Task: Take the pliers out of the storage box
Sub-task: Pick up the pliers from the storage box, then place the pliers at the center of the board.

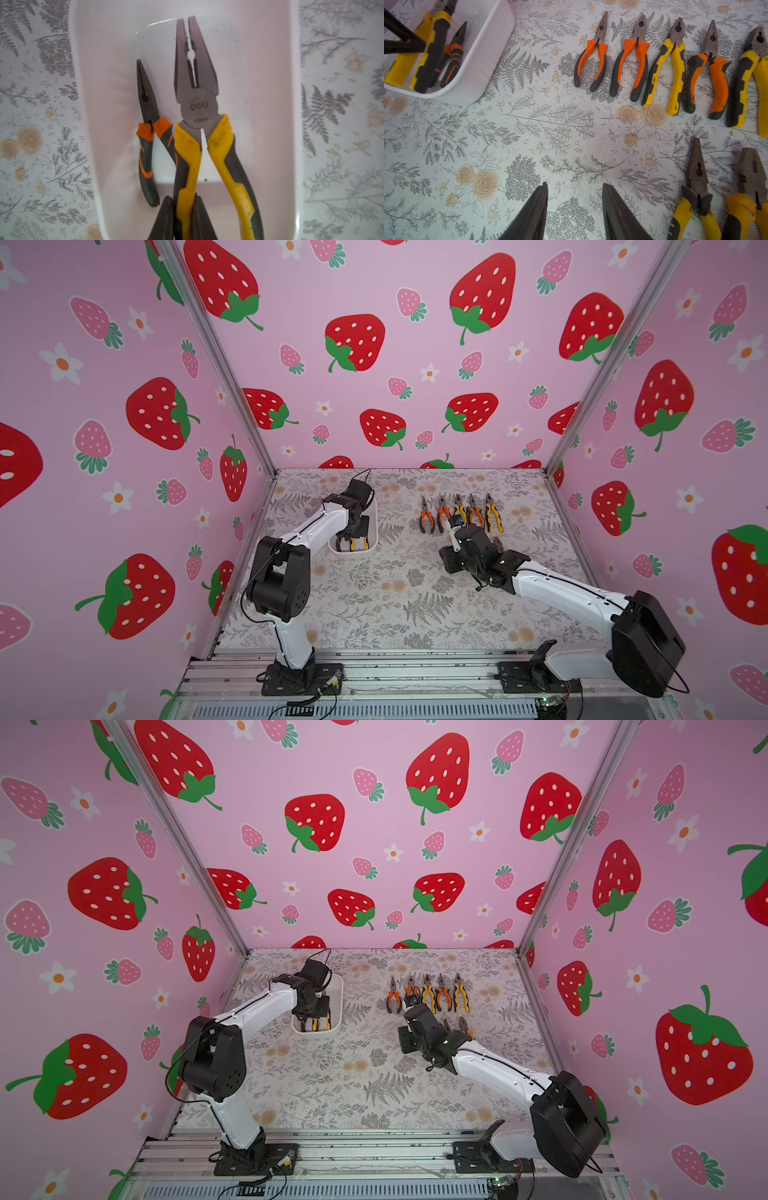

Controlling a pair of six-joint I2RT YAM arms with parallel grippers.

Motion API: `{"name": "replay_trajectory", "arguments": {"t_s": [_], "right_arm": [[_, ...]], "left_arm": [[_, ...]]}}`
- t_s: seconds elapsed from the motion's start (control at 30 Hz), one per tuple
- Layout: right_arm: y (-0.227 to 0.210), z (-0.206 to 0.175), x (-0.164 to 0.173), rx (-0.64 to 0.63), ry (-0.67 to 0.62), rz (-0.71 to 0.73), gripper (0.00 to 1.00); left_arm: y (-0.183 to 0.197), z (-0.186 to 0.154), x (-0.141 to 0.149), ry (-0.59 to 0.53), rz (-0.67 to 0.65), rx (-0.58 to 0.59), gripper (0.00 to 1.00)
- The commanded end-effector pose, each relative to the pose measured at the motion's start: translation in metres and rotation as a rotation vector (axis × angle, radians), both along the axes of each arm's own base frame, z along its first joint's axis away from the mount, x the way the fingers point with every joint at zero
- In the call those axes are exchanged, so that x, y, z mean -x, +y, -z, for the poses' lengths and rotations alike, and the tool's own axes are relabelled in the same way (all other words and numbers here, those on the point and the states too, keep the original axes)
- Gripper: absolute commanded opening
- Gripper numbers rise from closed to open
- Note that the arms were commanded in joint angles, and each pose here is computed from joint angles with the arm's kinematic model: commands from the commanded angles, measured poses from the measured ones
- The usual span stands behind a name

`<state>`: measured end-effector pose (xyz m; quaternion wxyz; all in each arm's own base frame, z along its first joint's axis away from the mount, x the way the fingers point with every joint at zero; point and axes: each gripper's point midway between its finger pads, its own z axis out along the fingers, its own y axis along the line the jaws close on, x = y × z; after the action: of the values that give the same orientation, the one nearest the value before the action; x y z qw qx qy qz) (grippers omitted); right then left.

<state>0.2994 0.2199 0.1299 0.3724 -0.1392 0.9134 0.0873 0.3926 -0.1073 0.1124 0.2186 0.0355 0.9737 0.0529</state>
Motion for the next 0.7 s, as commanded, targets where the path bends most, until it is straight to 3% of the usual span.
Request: {"name": "replay_trajectory", "arguments": {"t_s": [0.0,0.23,0.47,0.67], "right_arm": [[0.007,-0.018,-0.005,-0.003,-0.003,0.000,0.47],[0.007,-0.077,-0.008,0.040,0.098,0.043,0.48],[0.034,-0.142,-0.016,-0.077,0.157,0.051,0.49],[0.065,-0.164,-0.027,-0.174,0.285,0.094,0.51]], "left_arm": [[-0.010,-0.046,0.006,-0.198,0.000,-0.038,0.00],[-0.042,-0.079,0.046,-0.466,0.089,-0.122,0.00],[-0.059,-0.096,0.071,-0.640,0.127,-0.133,0.00],[-0.072,-0.112,0.084,-0.749,0.169,-0.199,0.00]]}}
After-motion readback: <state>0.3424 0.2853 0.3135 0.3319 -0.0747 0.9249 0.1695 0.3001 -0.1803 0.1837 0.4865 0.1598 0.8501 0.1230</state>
